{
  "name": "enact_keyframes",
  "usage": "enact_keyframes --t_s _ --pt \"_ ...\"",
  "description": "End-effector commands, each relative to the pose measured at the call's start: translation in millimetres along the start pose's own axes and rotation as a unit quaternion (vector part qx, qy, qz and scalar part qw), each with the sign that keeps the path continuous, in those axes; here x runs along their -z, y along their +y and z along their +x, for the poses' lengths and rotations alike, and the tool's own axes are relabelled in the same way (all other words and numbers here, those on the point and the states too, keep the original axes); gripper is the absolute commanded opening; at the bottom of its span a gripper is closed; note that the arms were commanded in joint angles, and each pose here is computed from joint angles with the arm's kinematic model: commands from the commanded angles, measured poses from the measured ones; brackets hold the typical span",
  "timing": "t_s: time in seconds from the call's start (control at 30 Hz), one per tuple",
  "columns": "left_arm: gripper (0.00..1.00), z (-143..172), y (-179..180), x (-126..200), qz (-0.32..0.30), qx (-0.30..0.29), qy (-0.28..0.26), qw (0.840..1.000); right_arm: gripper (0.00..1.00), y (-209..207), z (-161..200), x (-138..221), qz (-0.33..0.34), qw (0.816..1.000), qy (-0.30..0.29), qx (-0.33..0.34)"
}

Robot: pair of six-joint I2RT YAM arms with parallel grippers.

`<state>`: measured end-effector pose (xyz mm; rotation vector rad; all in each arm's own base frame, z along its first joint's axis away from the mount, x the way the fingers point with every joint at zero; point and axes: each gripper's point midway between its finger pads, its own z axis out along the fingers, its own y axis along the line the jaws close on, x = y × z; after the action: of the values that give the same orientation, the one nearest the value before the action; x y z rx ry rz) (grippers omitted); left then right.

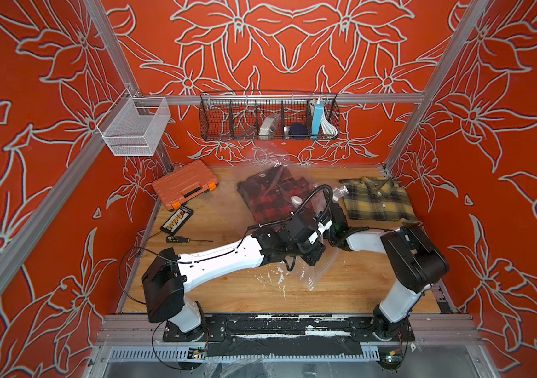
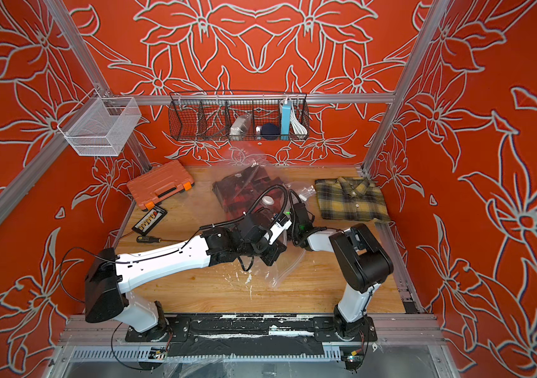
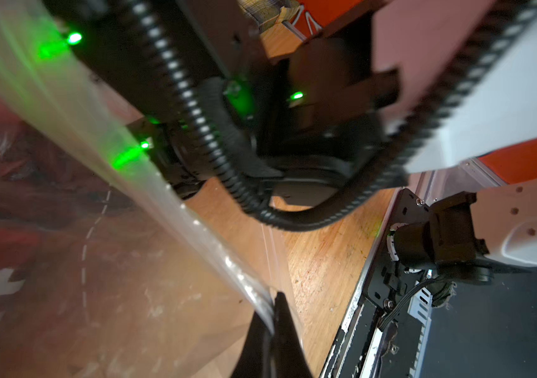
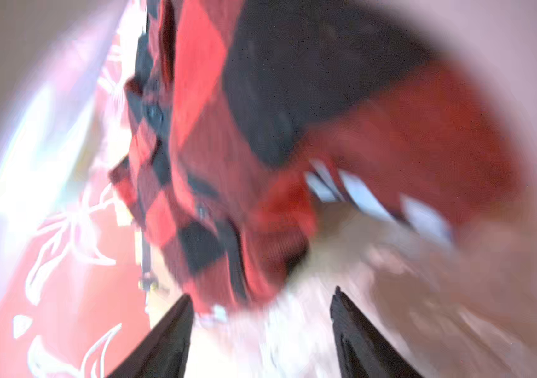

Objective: Place the folded shirt into the vacuum bag
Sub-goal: Place the shirt in the vacuum bag, then adjust the vacuum bag at the center of the board.

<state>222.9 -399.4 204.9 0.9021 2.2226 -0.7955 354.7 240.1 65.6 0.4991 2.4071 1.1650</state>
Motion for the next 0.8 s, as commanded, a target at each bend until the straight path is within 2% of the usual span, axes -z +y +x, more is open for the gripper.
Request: enact_keyframes --t_s 0.0,0.23,0.37,0.5,0.67,0.77 --pt "0.00 -2.5 6.7 8.7 -0.007 0.013 -0.005 1.000 0.72 -15.3 22.5 19.7 0.020 0.999 0.031 -0.003" --pt "0.00 -5.5 27.3 7.8 -0.031 0.028 -0.014 0.999 0.75 -23.9 46.8 58.2 0.030 0.999 0.041 0.000" --pt "0.00 1.0 45.0 7.9 -0.055 0.037 -0.009 0.998 0.74 -29.1 46.8 93.7 0.086 0.995 0.025 0.034" --pt "0.00 7.0 51.4 4.8 -0.054 0.051 -0.006 0.997 0.71 -47.0 41.2 136.2 0.182 0.979 -0.001 0.087" --pt "0.00 15.3 45.8 -5.3 -0.030 0.066 0.003 0.997 0.66 -27.6 27.4 178.8 0.201 0.968 -0.043 0.141" --pt "0.00 28.1 33.1 -13.5 -0.004 0.062 0.020 0.998 0.66 -2.6 6.5 203.6 0.219 0.954 -0.072 0.194"
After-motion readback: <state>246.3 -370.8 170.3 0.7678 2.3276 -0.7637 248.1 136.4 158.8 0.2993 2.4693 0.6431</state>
